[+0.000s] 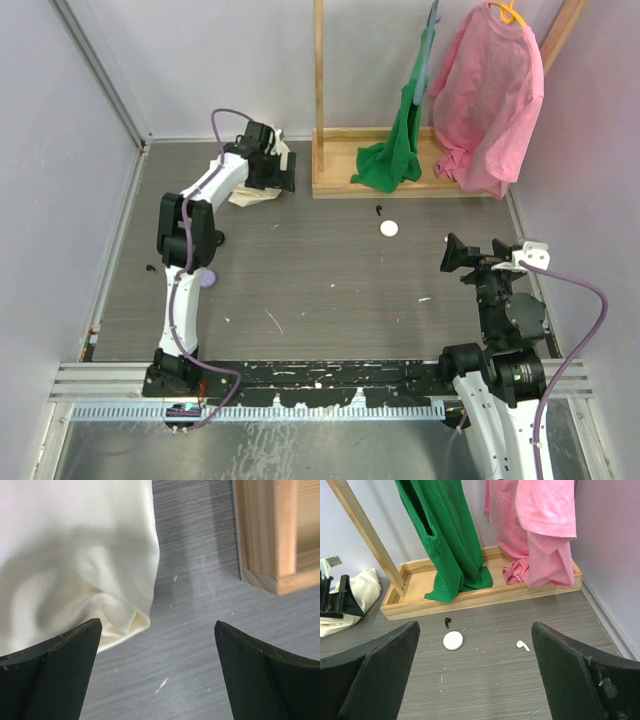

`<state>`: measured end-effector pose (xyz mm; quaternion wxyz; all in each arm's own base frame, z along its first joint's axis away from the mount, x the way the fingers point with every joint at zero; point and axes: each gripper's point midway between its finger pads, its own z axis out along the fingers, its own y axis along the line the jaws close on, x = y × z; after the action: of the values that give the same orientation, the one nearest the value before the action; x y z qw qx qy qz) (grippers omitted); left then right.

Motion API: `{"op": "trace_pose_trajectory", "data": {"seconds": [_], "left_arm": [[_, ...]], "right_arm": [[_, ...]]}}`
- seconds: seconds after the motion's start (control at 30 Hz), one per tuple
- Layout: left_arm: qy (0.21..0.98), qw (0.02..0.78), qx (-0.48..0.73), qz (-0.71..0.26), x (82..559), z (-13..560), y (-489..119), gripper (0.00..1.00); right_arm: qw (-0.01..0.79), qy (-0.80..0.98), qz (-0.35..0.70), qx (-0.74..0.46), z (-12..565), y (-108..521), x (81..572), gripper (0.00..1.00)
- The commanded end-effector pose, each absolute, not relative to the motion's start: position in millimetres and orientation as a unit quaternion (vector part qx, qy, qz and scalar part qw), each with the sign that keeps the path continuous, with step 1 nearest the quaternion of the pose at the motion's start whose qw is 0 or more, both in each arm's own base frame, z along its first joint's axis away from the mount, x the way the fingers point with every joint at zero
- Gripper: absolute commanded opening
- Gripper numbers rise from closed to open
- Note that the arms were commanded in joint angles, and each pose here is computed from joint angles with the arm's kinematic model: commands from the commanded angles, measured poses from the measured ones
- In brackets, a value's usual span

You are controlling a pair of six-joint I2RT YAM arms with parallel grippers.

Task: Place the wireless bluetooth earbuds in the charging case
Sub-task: Move the distractor to the center of the board.

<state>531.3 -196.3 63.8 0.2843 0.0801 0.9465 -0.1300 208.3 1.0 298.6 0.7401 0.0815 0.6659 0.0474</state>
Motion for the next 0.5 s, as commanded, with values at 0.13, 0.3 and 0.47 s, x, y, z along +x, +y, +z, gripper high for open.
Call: {"op": "trace_pose_trajectory", "data": {"seconds": [0.13, 0.3, 0.47], "left_arm": [[0.918, 0.355, 0.055, -0.165, 500, 168, -189, 0.98], [0.919, 0.361, 0.021, -0.157, 458, 170, -170, 0.98], [0.922, 0.363, 0.003, -0.133, 414, 175, -148, 0.98]], "right_arm": [[0.771, 0.63, 0.06, 0.075, 322, 3, 200, 1.0], [0.775, 0.624, 0.066, 0.073, 324, 5, 197, 1.0], [0.779, 0.619, 0.075, 0.066, 327, 9, 194, 1.0]]}}
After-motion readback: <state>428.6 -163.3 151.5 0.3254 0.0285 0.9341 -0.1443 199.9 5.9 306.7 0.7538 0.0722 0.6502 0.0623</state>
